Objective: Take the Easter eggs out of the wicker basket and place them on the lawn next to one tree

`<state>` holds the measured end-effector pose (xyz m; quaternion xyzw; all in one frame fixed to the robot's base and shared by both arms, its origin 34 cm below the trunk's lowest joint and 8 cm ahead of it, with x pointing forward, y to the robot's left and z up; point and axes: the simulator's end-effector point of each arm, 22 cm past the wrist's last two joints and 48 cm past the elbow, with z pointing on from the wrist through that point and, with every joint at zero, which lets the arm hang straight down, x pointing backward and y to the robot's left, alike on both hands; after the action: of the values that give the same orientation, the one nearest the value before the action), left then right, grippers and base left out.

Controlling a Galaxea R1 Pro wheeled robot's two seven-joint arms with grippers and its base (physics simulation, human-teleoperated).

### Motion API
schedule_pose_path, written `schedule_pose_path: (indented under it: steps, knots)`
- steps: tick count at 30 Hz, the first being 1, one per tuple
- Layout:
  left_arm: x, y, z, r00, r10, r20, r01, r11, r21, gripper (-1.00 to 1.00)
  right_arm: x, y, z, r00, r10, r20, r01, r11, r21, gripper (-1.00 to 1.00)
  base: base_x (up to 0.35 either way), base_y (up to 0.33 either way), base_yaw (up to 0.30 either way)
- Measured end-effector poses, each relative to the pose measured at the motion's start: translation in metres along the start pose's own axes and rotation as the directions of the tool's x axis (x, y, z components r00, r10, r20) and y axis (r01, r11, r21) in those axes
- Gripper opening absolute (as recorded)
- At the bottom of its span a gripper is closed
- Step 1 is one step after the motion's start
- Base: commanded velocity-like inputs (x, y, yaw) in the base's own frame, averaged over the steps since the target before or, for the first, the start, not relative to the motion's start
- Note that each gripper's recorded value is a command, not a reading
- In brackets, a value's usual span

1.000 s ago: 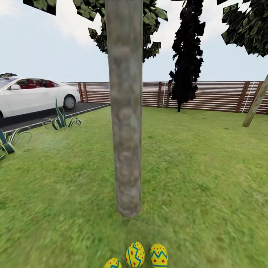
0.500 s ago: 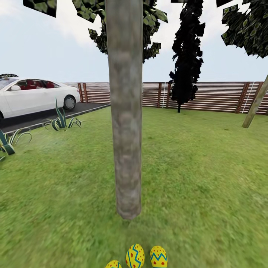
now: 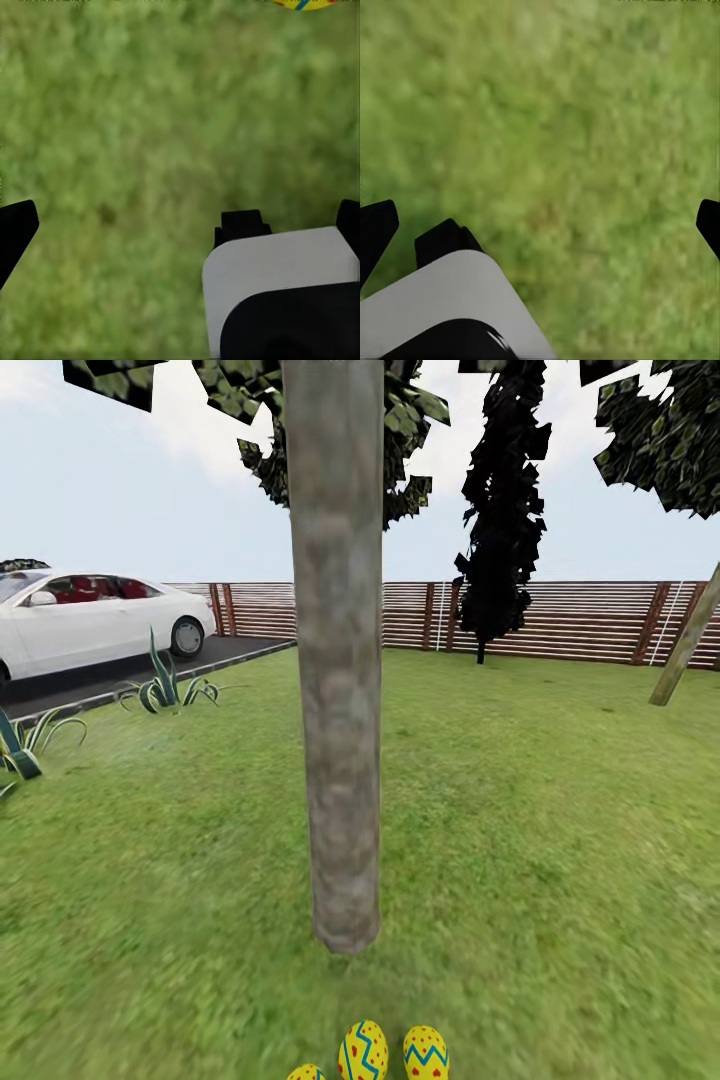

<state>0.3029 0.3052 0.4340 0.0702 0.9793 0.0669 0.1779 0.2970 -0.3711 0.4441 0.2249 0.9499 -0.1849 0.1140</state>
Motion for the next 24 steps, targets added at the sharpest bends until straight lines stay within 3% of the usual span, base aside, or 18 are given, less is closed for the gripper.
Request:
schedule_pose_path:
  steps: [24]
  knots:
    - [-0.013,0.005,-0.038,1.0,-0.002,-0.005,0.002,1.0,0.002,1.0,-0.013,-0.012,-0.037,1.0,-0.001,-0.001,0.001,1.0,0.001,1.0,0.0,0.0,0.0]
